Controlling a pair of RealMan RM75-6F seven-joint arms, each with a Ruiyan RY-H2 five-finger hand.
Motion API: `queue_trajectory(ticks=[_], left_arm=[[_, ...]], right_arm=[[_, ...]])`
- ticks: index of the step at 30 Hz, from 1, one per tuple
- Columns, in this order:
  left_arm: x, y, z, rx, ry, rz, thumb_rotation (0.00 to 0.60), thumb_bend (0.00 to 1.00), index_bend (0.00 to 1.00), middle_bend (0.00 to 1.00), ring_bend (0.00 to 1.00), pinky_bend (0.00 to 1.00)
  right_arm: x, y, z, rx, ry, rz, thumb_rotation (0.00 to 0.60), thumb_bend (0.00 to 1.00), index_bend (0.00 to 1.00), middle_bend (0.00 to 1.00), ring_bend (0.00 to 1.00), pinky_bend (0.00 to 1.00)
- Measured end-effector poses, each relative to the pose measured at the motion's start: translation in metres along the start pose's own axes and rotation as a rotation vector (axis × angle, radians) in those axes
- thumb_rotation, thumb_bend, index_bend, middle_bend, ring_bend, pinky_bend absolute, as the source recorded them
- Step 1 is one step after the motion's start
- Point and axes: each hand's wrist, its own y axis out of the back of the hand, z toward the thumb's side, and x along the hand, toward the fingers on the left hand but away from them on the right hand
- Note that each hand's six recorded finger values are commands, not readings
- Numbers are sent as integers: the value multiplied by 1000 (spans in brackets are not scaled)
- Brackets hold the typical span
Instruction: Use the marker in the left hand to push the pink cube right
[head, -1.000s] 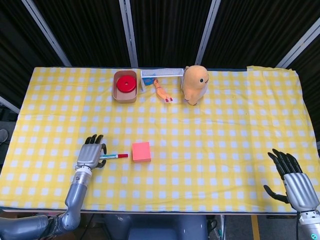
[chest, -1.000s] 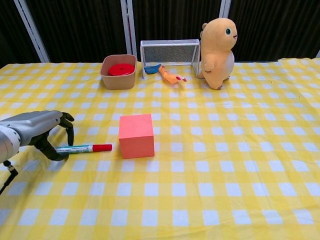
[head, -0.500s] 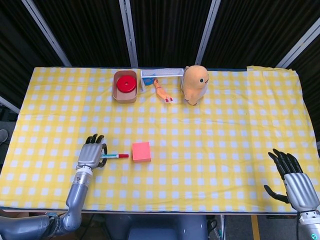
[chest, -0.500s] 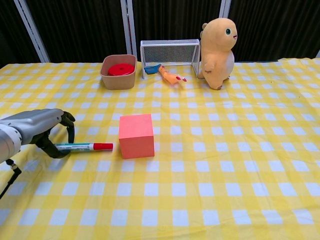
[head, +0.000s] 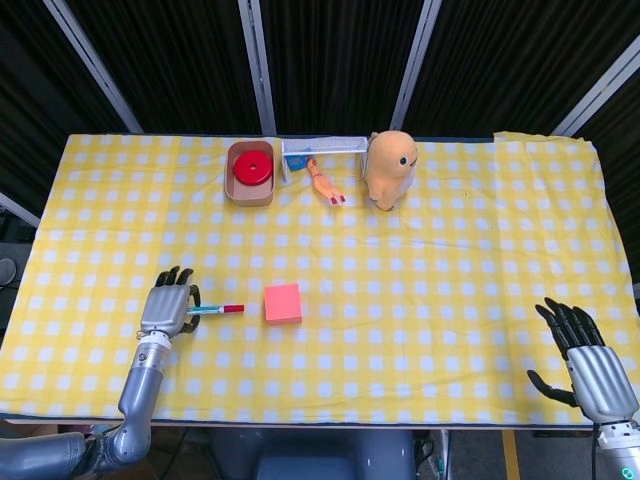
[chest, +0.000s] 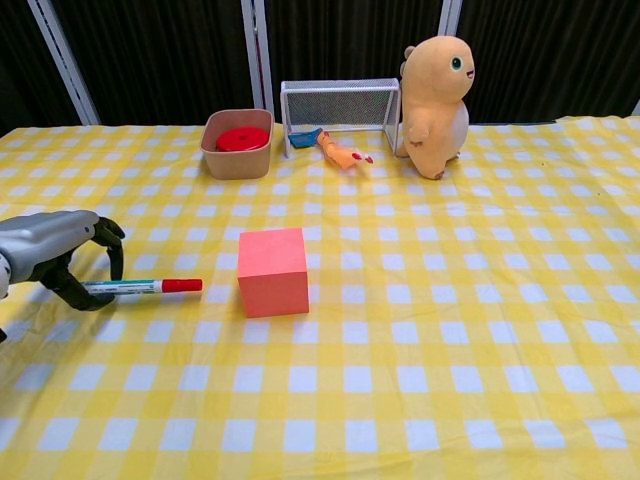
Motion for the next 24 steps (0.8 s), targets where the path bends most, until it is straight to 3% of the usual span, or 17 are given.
queue_trajectory(ticks=[24], left_arm=[[22, 0, 92, -60, -75, 0, 600, 469, 584, 111, 0, 82]], right_arm=[[0, 2, -2, -14, -8, 4, 600, 321, 0, 0, 0, 0]])
